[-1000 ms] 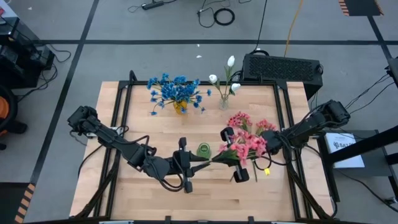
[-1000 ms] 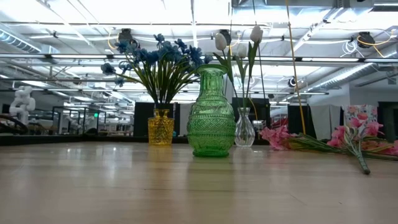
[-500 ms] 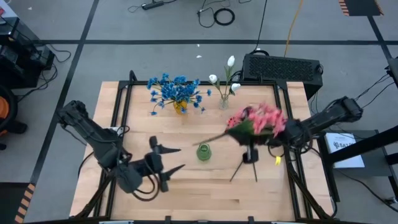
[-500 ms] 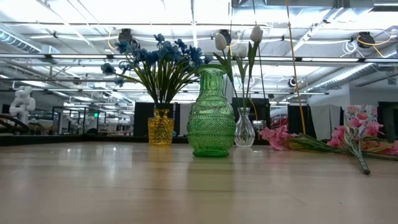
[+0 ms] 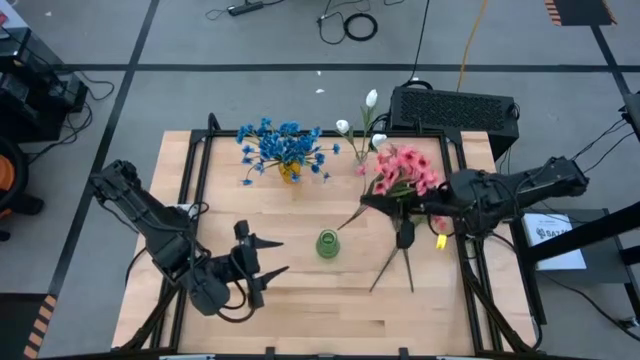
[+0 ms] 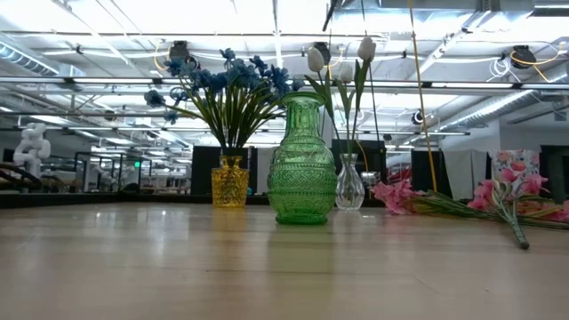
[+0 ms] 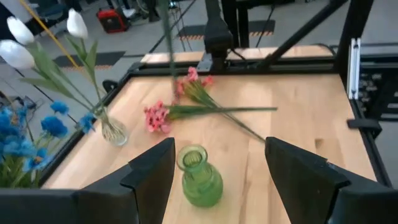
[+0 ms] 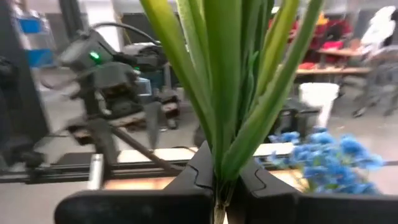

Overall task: Sort flowers into vase by color
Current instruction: Put the left pink flowers into the green vase

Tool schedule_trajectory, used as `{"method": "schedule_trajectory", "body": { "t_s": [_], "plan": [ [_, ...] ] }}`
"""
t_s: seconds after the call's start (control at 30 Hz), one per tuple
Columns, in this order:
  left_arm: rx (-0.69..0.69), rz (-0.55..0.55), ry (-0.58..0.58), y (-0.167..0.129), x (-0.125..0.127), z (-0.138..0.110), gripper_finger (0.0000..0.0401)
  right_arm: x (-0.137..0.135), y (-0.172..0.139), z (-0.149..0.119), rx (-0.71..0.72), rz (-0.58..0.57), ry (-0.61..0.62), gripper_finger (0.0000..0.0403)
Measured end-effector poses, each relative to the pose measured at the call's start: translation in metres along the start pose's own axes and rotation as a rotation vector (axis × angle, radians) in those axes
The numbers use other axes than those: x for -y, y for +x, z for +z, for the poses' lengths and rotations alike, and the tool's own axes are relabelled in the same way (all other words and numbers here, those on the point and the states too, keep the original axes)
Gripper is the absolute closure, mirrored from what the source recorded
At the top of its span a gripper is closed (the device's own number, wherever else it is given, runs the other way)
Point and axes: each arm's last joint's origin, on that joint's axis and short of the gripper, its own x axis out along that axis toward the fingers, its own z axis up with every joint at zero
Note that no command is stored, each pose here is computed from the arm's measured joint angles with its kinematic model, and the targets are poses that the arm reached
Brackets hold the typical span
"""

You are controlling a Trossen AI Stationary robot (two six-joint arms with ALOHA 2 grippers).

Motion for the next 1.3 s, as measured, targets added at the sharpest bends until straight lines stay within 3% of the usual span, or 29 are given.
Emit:
{"method": "schedule_trajectory", "body": {
  "t_s": [0.13,0.37,0.9,1.1,1.3],
  "plan": [
    [-0.042,0.012,0.001,0.0,-0.002,-0.006,0.0146,0.002,-0.004,-0.002,-0.011,-0.001,0.061,0.0401],
    [-0.049,0.016,-0.016,0.0,-0.003,-0.007,0.0146,0.001,0.007,-0.035,-0.004,-0.001,0.117,0.0401],
    [-0.047,0.014,-0.021,0.0,-0.002,-0.006,0.0146,-0.002,0.039,-0.068,-0.043,-0.056,0.104,0.0401],
    [-0.047,0.013,-0.022,0.0,-0.002,-0.006,0.0146,-0.003,0.045,-0.043,0.001,-0.058,0.097,0.0401],
    [-0.047,0.013,-0.021,0.0,-0.002,-0.006,0.0146,-0.01,0.057,-0.012,-0.163,-0.075,0.015,0.0401]
  ]
}}
